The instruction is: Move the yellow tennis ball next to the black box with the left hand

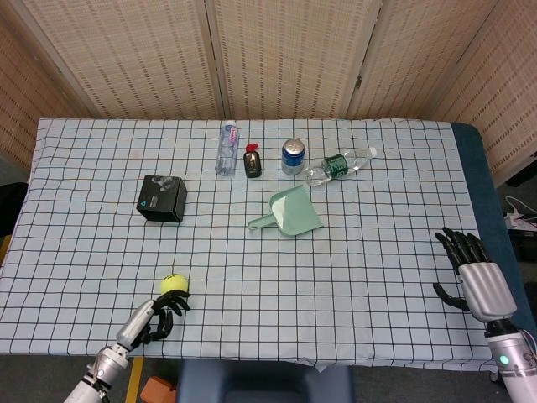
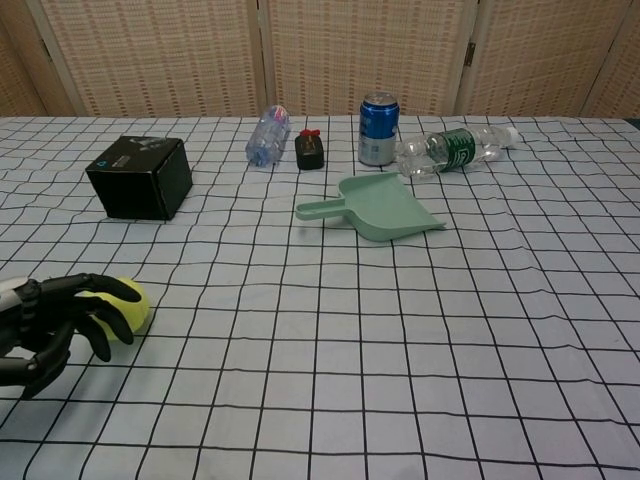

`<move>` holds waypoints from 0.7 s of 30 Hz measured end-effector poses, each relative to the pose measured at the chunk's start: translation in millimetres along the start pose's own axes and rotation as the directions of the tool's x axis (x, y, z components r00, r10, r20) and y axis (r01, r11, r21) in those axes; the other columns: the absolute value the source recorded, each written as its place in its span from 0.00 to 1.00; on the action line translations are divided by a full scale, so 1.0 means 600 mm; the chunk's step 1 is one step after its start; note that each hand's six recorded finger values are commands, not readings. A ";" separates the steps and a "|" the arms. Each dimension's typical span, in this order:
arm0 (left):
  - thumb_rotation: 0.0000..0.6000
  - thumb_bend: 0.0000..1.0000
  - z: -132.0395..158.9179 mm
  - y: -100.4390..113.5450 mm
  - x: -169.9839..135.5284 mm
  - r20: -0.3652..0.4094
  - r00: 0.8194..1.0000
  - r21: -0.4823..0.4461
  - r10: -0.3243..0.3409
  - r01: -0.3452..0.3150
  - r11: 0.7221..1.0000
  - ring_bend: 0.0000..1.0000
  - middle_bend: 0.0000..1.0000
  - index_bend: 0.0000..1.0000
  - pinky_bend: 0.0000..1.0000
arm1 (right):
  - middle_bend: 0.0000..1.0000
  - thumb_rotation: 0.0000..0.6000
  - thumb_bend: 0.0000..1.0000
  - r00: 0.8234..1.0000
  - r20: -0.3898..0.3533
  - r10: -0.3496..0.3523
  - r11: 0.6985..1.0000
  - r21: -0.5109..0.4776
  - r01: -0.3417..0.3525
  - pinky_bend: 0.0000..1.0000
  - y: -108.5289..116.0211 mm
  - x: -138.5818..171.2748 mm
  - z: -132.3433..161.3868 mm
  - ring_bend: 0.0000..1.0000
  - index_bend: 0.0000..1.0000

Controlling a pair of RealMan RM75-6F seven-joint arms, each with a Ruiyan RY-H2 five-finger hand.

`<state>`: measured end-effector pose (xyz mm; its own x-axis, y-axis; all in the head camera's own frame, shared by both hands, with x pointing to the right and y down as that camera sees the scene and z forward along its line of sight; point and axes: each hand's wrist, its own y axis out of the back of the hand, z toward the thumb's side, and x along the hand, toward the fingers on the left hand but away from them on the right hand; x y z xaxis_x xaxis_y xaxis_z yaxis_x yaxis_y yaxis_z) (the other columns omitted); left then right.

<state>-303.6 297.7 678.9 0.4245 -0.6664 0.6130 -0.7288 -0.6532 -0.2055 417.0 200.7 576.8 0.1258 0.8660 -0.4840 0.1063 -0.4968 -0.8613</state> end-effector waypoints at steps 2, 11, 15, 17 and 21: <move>1.00 0.74 0.002 -0.001 0.002 -0.003 1.000 -0.006 0.005 -0.005 1.000 0.41 0.37 0.26 0.74 | 0.00 1.00 0.21 1.000 0.001 0.002 1.000 0.000 -0.002 0.02 -0.001 0.000 0.000 0.00 0.02; 1.00 0.74 0.005 -0.004 0.006 -0.042 0.998 -0.041 0.037 -0.038 0.998 0.41 0.37 0.26 0.74 | 0.00 1.00 0.20 1.000 -0.002 0.007 1.000 0.005 -0.007 0.02 -0.004 0.000 0.001 0.00 0.02; 1.00 0.74 0.001 -0.010 0.014 -0.063 0.997 -0.056 0.040 -0.043 0.998 0.41 0.37 0.26 0.74 | 0.00 1.00 0.21 1.000 -0.002 0.008 1.000 0.005 -0.008 0.02 -0.004 0.000 0.001 0.00 0.02; 1.00 0.74 -0.001 -0.012 0.020 -0.069 0.997 -0.052 0.039 -0.042 0.998 0.41 0.37 0.26 0.74 | 0.00 1.00 0.21 1.000 -0.002 0.007 1.000 0.004 -0.007 0.02 -0.004 0.000 0.000 0.00 0.02; 1.00 0.74 -0.008 -0.009 0.032 -0.080 0.996 -0.032 0.044 -0.046 0.998 0.41 0.37 0.26 0.74 | 0.00 1.00 0.21 1.000 -0.001 0.005 1.000 0.002 -0.005 0.02 -0.003 0.000 0.000 0.00 0.02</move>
<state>-294.1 290.0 695.4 0.3478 -0.6632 0.6627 -0.7646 -0.6097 -0.2090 416.7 201.4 578.4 0.1272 0.8637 -0.4877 0.1034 -0.5006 -0.8595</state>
